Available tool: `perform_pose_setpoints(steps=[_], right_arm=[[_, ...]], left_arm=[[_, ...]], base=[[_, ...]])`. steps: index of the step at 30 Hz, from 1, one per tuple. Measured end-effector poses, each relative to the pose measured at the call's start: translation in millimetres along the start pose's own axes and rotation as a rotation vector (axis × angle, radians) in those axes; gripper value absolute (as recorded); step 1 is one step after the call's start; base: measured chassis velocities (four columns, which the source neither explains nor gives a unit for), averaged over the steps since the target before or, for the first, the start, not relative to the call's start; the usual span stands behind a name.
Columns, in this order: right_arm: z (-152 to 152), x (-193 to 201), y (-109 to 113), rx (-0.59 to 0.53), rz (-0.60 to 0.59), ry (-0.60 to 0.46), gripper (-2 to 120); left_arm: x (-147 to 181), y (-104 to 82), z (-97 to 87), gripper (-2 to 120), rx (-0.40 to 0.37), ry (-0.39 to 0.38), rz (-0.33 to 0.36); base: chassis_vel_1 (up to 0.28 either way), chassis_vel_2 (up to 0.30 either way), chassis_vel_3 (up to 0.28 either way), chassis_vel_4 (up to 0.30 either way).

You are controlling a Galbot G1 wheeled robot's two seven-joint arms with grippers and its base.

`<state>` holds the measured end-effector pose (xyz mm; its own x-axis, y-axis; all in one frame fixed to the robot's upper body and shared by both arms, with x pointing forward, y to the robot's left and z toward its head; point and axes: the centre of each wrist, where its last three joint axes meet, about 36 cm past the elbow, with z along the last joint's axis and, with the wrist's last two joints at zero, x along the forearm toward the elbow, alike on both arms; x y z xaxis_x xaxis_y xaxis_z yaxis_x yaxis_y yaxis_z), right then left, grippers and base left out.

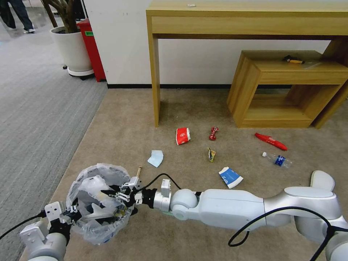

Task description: Pick up the trash bin and place the garbage on the floor into it.

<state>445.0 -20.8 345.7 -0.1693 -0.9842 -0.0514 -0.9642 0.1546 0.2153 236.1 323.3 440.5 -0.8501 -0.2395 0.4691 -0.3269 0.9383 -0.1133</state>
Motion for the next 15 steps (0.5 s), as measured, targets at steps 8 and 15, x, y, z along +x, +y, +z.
perform_pose_setpoints(steps=[8, 15], right_arm=[[0.2, 0.3, 2.8, 0.001, 0.020, -0.017, 65], [-5.6, 5.1, 0.0, 0.010, 0.047, -0.036, 90]], left_arm=[[-4.0, 2.1, 2.1, 0, -0.004, 0.005, -0.002], [-5.8, 2.2, 5.2, 0, -0.001, 0.014, -0.002]], base=[[0.000, 0.000, 0.000, 0.000], [0.000, 0.000, 0.000, 0.000]])
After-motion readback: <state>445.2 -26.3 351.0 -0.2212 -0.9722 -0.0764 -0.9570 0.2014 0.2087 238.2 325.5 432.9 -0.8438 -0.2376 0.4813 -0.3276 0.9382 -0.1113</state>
